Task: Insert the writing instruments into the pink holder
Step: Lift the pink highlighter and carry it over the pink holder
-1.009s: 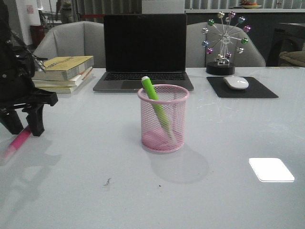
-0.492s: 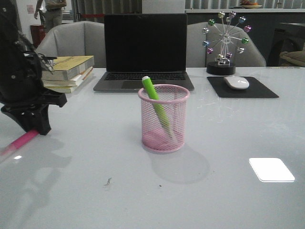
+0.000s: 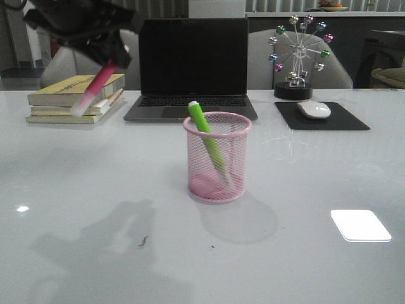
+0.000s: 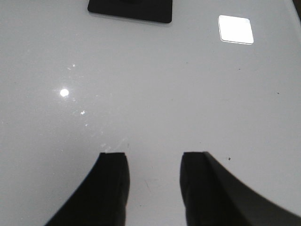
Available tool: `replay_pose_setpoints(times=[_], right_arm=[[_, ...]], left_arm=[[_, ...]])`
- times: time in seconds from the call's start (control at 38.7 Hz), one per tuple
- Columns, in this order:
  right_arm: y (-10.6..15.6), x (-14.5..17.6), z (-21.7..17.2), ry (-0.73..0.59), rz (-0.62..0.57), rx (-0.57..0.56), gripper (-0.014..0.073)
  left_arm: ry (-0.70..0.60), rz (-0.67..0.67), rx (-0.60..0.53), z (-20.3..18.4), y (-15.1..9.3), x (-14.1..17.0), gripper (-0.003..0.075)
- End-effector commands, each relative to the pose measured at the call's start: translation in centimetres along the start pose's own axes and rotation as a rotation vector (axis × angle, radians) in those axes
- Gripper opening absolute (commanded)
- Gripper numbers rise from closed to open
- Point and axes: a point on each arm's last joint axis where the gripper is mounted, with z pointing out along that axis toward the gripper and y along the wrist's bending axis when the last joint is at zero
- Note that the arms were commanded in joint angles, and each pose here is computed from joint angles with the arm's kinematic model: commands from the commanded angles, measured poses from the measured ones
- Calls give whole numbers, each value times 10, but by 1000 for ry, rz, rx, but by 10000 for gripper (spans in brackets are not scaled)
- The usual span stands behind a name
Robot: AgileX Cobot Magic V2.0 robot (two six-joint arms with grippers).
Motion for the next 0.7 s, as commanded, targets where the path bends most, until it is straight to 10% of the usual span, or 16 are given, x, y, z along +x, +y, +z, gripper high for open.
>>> replay_pose_setpoints(times=[0.0, 0.67], right_arm=[[-2, -14, -8, -102, -17, 13, 393], [-2, -14, -8, -102, -17, 13, 393]], left_arm=[[-250, -16, 48, -38, -21, -36, 92], [-682, -104, 204, -13, -122, 28, 92]])
